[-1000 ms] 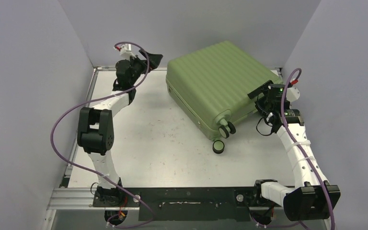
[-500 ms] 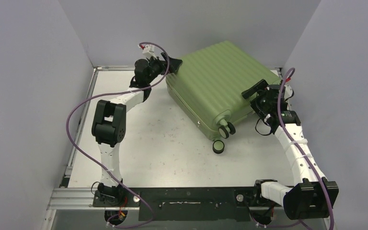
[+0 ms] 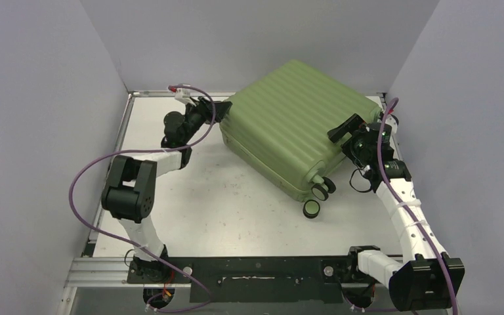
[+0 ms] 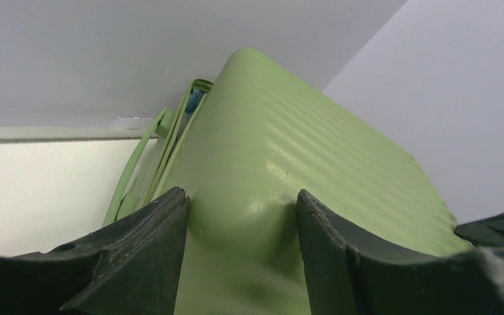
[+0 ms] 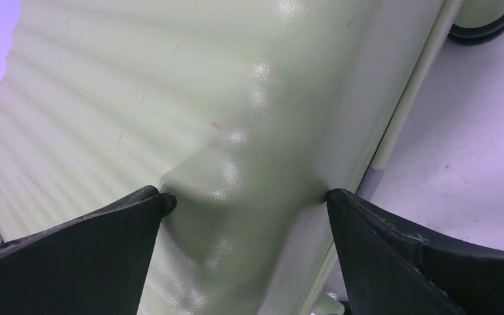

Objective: Pack the luggage
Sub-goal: Move the luggage to the center of the board.

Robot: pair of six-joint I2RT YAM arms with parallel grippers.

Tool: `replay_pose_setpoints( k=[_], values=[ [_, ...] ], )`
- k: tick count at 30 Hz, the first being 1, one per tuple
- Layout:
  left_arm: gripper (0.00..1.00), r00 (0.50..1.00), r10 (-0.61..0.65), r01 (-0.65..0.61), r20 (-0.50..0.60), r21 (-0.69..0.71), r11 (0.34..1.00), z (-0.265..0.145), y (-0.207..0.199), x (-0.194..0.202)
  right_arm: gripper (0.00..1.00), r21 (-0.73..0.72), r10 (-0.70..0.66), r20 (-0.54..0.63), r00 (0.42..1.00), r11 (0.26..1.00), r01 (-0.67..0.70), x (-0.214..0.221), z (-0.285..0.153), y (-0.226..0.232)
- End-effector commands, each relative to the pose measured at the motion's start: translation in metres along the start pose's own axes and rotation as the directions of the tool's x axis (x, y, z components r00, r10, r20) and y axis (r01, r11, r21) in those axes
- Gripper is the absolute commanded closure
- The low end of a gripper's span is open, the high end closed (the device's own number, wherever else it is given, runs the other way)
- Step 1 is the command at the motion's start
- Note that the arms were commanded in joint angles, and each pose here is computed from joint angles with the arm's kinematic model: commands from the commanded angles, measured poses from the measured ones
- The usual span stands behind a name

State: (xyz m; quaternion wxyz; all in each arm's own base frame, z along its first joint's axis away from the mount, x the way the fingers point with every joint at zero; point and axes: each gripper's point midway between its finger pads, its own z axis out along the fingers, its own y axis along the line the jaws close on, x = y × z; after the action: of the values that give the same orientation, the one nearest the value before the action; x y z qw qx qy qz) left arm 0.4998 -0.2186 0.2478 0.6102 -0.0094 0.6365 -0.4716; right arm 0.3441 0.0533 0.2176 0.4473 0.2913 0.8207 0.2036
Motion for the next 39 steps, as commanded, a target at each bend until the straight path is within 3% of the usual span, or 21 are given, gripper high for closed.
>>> replay_pose_setpoints(
  k=[1, 6, 12, 15, 18, 19, 20, 21, 23, 29, 34, 39],
  values=[
    [0.47, 0.969, -0.025, 0.052, -0.245, 0.103, 0.993, -0.056, -0.051, 0.074, 0.03, 0.003, -0.086, -0.147, 0.985, 0.996, 0.087, 0.045, -0.005, -0.014],
    [0.55, 0.965, 0.033, -0.041, -0.260, -0.026, 0.999, -0.097, -0.046, 0.076, 0.03, -0.024, -0.132, -0.170, 0.977, 0.991, 0.130, 0.051, -0.002, -0.013],
    [0.77, 0.959, 0.092, -0.141, -0.268, -0.170, 0.975, -0.149, -0.051, 0.096, 0.04, -0.103, -0.209, -0.221, 0.953, 0.976, 0.190, 0.066, 0.014, -0.001],
    [0.83, 0.964, 0.140, -0.194, -0.225, -0.241, 0.951, -0.173, -0.058, 0.084, 0.05, -0.096, -0.249, -0.238, 0.939, 0.968, 0.232, 0.071, 0.020, 0.008],
    [0.68, 0.976, 0.181, -0.213, -0.123, -0.341, 0.916, -0.188, -0.056, 0.046, 0.04, -0.063, -0.272, -0.181, 0.945, 0.962, 0.264, 0.061, 0.016, 0.013],
    [0.56, 0.974, 0.206, -0.225, -0.092, -0.366, 0.903, -0.189, -0.058, 0.030, 0.03, -0.060, -0.272, -0.151, 0.950, 0.962, 0.266, 0.054, 0.012, 0.015],
    [0.36, 0.970, 0.232, -0.242, -0.073, -0.390, 0.888, -0.189, -0.059, 0.016, 0.03, -0.056, -0.270, -0.129, 0.954, 0.963, 0.264, 0.049, 0.008, 0.016],
    [0.21, 0.968, 0.246, -0.247, -0.057, -0.410, 0.878, -0.185, -0.060, 0.002, 0.02, -0.047, -0.266, -0.115, 0.957, 0.964, 0.262, 0.045, 0.004, 0.015],
    [0.04, 0.965, 0.258, -0.253, -0.047, -0.431, 0.866, -0.173, -0.058, -0.020, 0.01, -0.031, -0.254, -0.091, 0.963, 0.967, 0.252, 0.038, -0.004, 0.013],
    [0.03, 0.990, 0.141, -0.127, 0.017, -0.337, 0.933, -0.114, -0.026, -0.055, 0.00, 0.023, -0.105, -0.095, 0.990, 0.994, 0.108, 0.042, -0.017, 0.000],
    [0.03, 0.997, 0.065, -0.071, -0.033, -0.254, 0.964, -0.063, 0.011, -0.047, 0.00, 0.076, 0.049, -0.145, 0.988, 0.996, -0.038, 0.050, -0.012, -0.020],
    [0.03, 0.996, 0.008, -0.021, -0.086, -0.147, 0.989, -0.025, 0.012, -0.027, 0.00, 0.052, 0.090, -0.203, 0.975, 0.995, -0.081, 0.060, 0.003, -0.022]
  ],
)
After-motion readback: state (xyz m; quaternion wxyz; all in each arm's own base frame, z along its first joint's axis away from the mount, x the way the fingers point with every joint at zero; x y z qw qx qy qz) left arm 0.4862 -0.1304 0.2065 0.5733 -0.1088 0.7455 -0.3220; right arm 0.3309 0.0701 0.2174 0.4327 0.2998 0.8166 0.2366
